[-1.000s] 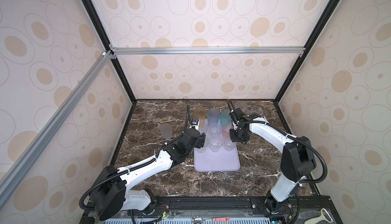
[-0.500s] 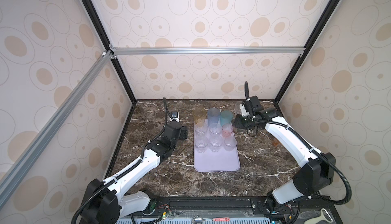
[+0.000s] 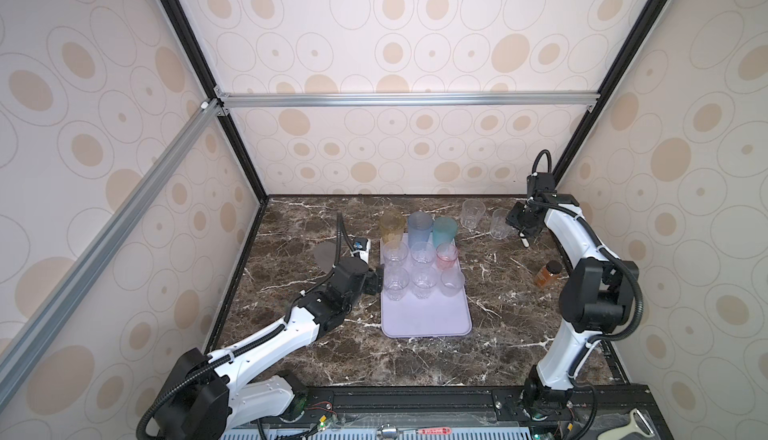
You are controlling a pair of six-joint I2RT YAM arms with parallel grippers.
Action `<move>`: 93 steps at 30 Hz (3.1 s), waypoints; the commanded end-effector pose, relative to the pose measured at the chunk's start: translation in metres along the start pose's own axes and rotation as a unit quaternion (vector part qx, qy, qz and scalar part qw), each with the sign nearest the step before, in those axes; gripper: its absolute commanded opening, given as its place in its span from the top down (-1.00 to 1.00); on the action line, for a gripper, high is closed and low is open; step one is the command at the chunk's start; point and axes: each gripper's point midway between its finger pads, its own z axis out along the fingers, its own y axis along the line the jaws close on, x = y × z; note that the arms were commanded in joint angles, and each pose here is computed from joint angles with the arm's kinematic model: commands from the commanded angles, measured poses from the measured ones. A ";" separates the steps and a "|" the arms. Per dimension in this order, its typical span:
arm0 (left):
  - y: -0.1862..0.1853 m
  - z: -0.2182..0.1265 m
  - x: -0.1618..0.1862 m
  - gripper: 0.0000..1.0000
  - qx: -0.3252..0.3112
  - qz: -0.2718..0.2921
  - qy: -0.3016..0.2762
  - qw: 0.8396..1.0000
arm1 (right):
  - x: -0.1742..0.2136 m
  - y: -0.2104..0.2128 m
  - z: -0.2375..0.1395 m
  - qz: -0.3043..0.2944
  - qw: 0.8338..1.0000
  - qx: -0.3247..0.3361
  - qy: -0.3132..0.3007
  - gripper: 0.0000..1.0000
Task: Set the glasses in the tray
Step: 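Move the right gripper to the clear glasses beside the fork beyond the tray, then grasp a clear glass with the right gripper and lift it, then carry the clear glass over the tray's nearer end with the right gripper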
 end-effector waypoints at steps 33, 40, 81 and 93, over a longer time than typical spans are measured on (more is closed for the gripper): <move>-0.016 -0.009 -0.031 -0.57 -0.008 0.053 -0.059 0.997 | -0.012 -0.017 0.042 -0.015 0.998 0.042 0.040 0.88; -0.017 -0.009 -0.038 -0.57 -0.010 0.044 -0.060 0.997 | -0.001 -0.006 -0.001 -0.027 0.999 0.018 0.017 0.96; 0.077 -0.049 -0.009 -0.61 -0.116 -0.041 0.002 0.992 | 0.374 0.118 -0.152 -0.423 0.888 -0.093 0.155 1.00; 0.078 -0.040 0.000 -0.61 -0.111 -0.040 0.010 0.993 | 0.407 0.133 -0.100 -0.414 0.888 -0.071 0.184 1.00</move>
